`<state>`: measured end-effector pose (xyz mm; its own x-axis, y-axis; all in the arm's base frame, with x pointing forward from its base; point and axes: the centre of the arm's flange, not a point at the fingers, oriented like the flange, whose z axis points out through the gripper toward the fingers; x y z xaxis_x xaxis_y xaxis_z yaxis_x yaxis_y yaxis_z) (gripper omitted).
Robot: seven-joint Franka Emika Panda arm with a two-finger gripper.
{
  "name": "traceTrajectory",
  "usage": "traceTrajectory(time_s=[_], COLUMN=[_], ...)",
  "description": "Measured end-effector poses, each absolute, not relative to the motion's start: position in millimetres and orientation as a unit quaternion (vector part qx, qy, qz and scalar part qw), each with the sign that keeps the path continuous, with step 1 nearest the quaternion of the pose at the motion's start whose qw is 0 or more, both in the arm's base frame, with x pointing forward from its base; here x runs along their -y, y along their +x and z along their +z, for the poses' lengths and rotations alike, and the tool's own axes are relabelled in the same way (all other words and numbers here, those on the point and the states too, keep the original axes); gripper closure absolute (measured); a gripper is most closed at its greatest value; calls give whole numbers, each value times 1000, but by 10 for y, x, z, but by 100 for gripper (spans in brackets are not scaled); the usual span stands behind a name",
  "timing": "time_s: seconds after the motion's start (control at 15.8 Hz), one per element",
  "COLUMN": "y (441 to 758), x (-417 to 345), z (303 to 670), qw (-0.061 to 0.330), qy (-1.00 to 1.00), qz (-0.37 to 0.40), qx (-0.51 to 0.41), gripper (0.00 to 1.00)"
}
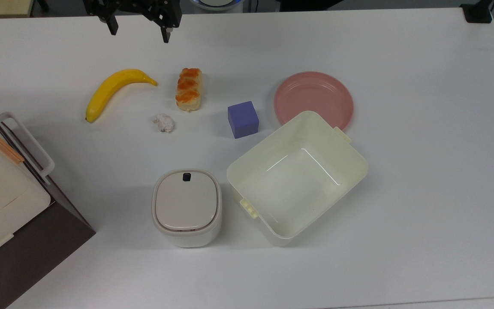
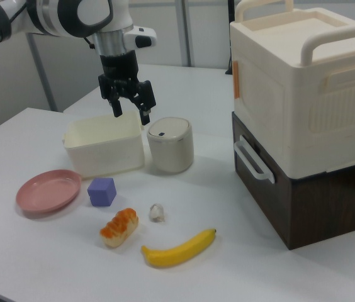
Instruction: Open the trash can
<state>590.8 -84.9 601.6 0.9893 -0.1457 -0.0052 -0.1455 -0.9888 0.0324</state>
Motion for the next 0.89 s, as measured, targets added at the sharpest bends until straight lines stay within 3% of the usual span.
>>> traceTrajectory(time_s=[0.89], y=[5956], x=[863], z=[6059], qw=[18], qy=[997], qz=[19], qx=[73], gripper=[0])
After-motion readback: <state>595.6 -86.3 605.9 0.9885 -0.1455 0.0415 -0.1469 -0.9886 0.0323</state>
